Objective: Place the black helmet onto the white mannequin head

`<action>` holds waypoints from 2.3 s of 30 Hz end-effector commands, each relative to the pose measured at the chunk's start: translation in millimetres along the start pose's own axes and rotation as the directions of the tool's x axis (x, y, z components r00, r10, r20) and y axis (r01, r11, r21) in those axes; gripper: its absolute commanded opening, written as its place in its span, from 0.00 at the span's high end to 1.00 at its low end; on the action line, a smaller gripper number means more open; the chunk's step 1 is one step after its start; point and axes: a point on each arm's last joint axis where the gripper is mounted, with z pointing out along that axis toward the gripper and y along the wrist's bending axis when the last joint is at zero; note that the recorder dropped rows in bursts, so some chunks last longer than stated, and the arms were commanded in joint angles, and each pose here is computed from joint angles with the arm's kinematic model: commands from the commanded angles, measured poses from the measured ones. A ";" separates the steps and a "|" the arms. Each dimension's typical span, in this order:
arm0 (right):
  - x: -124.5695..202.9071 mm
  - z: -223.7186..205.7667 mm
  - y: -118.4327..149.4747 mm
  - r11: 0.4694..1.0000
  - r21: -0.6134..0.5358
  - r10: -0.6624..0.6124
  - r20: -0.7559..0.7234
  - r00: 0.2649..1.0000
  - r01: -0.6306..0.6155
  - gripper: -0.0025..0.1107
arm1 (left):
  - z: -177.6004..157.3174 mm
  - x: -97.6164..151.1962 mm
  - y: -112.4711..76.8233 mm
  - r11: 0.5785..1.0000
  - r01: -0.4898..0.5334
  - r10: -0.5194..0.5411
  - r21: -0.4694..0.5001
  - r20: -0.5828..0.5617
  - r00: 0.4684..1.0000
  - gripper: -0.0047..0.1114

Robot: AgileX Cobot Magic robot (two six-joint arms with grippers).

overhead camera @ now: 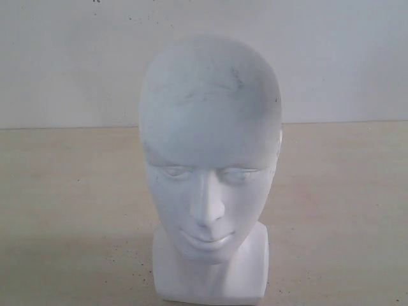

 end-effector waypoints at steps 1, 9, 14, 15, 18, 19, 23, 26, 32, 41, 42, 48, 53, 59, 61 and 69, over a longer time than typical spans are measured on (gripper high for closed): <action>-24.3 -1.8 7.5 0.988 -0.106 0.132 0.214 0.968 -0.111 0.98 | 0.2 1.3 -0.1 1.000 0.019 -0.019 0.000 -0.002 1.000 0.92; -34.9 -4.9 11.5 0.903 -0.245 0.411 0.263 0.873 -0.352 0.98 | 0.2 1.3 -0.1 1.000 0.019 -0.019 0.000 -0.002 1.000 0.92; -43.6 -0.8 16.2 0.839 -0.325 0.519 0.238 0.821 -0.437 0.98 | 0.2 1.3 -0.1 1.000 0.019 -0.019 0.000 -0.002 1.000 0.92; -47.2 0.8 17.9 0.827 -0.346 0.534 0.235 0.812 -0.443 0.98 | 0.2 1.3 -0.1 1.000 0.019 -0.019 0.000 -0.002 1.000 0.92; -54.1 5.2 20.8 0.801 -0.384 0.565 0.230 0.793 -0.459 0.98 | 0.2 1.3 -0.1 1.000 0.019 -0.019 0.000 -0.002 1.000 0.92; -55.6 6.5 21.4 0.790 -0.395 0.579 0.228 0.783 -0.469 0.98 | 0.2 1.3 -0.1 1.000 0.019 -0.019 0.000 -0.002 1.000 0.92; -47.5 17.5 22.3 0.715 -0.401 0.669 0.156 0.727 -0.572 0.98 | 0.2 1.3 -0.1 1.000 0.019 -0.019 0.000 -0.002 1.000 0.92; -43.9 29.7 23.6 0.675 -0.402 0.709 0.124 0.694 -0.619 0.98 | 0.2 1.3 -0.1 1.000 0.019 -0.019 0.000 -0.002 1.000 0.92; -46.0 54.3 28.7 0.653 -0.428 0.724 0.108 0.681 -0.625 0.98 | 0.2 1.3 -0.1 1.000 0.019 -0.019 0.000 -0.002 1.000 0.92; -62.0 72.4 37.9 0.564 -0.516 0.774 0.057 0.630 -0.645 0.98 | 0.2 1.3 -0.1 1.000 0.019 -0.019 0.000 -0.002 1.000 0.92; -63.8 73.1 38.3 0.551 -0.522 0.783 0.051 0.620 -0.652 0.98 | 0.2 1.3 -0.1 1.000 0.019 -0.019 0.000 -0.002 1.000 0.92; -68.6 74.9 39.5 0.393 -0.539 0.870 -0.045 0.491 -0.745 0.98 | 0.2 1.3 -0.1 1.000 0.019 -0.019 0.000 -0.002 1.000 0.92; -68.6 74.8 39.7 0.178 -0.513 0.937 -0.172 0.304 -0.840 0.98 | 0.2 1.3 -0.1 1.000 0.019 -0.019 0.000 -0.002 1.000 0.92; -67.9 74.0 42.8 0.096 -0.497 0.937 -0.247 0.247 -0.862 0.98 | 0.2 1.3 -0.1 1.000 0.019 -0.019 0.000 -0.002 1.000 0.92; -67.7 73.8 43.5 0.049 -0.484 0.938 -0.279 0.207 -0.874 0.98 | 0.2 1.3 -0.1 1.000 0.019 -0.019 0.000 -0.002 1.000 0.92; -54.8 77.9 48.9 -0.033 -0.418 0.915 -0.378 0.141 -0.908 0.98 | 0.2 1.3 -0.1 1.000 0.019 -0.019 0.000 -0.002 1.000 0.92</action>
